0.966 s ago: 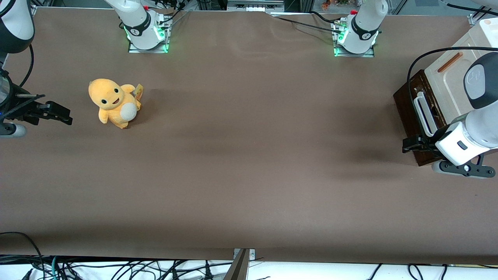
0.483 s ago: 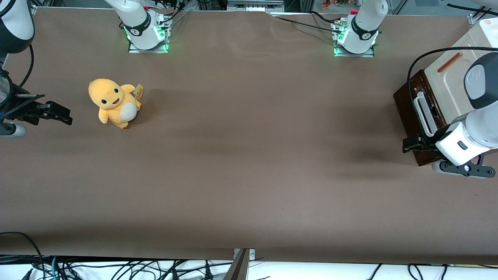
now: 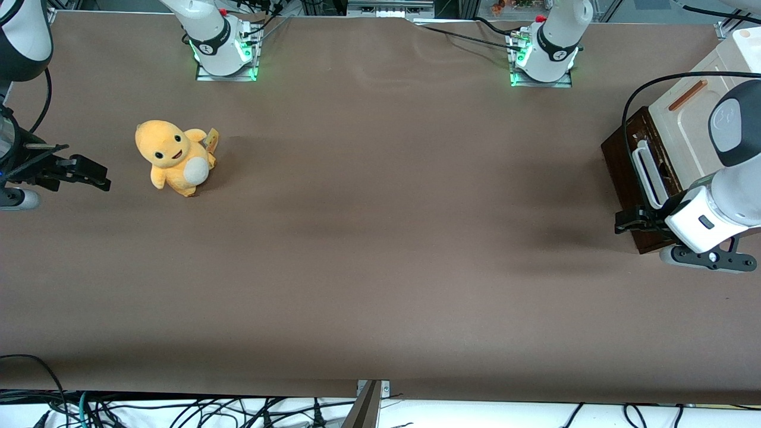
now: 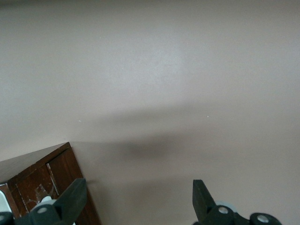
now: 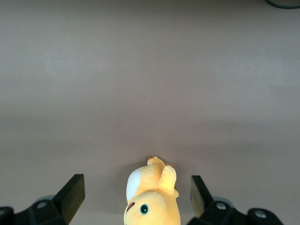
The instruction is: Open lower drawer with left arm only
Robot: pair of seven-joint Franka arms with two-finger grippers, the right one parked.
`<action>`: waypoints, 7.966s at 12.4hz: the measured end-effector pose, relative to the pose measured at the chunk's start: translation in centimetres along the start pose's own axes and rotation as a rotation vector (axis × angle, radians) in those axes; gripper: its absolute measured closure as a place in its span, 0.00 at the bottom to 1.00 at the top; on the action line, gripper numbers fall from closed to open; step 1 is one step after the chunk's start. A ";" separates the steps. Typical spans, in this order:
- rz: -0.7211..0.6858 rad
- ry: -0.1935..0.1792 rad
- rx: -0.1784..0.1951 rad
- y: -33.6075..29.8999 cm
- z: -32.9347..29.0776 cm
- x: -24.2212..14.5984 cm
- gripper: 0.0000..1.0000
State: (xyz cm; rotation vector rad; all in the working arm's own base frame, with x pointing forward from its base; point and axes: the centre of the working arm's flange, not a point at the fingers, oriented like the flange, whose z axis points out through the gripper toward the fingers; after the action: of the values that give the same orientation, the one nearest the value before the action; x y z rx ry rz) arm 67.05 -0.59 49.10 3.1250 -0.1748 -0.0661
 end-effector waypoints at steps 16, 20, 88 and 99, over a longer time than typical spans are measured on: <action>-0.089 -0.111 0.101 2.4 1.4 -0.9 0.00; -0.131 -0.165 0.216 4.9 2.7 -1.2 0.00; -0.438 -0.313 1.528 1.1 33.9 -10.0 0.37; -0.453 -0.298 1.537 1.1 34.6 -10.1 0.76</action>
State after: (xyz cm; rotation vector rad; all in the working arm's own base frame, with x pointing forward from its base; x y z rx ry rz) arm 55.38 -0.87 14.94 4.5164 0.9615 -0.7145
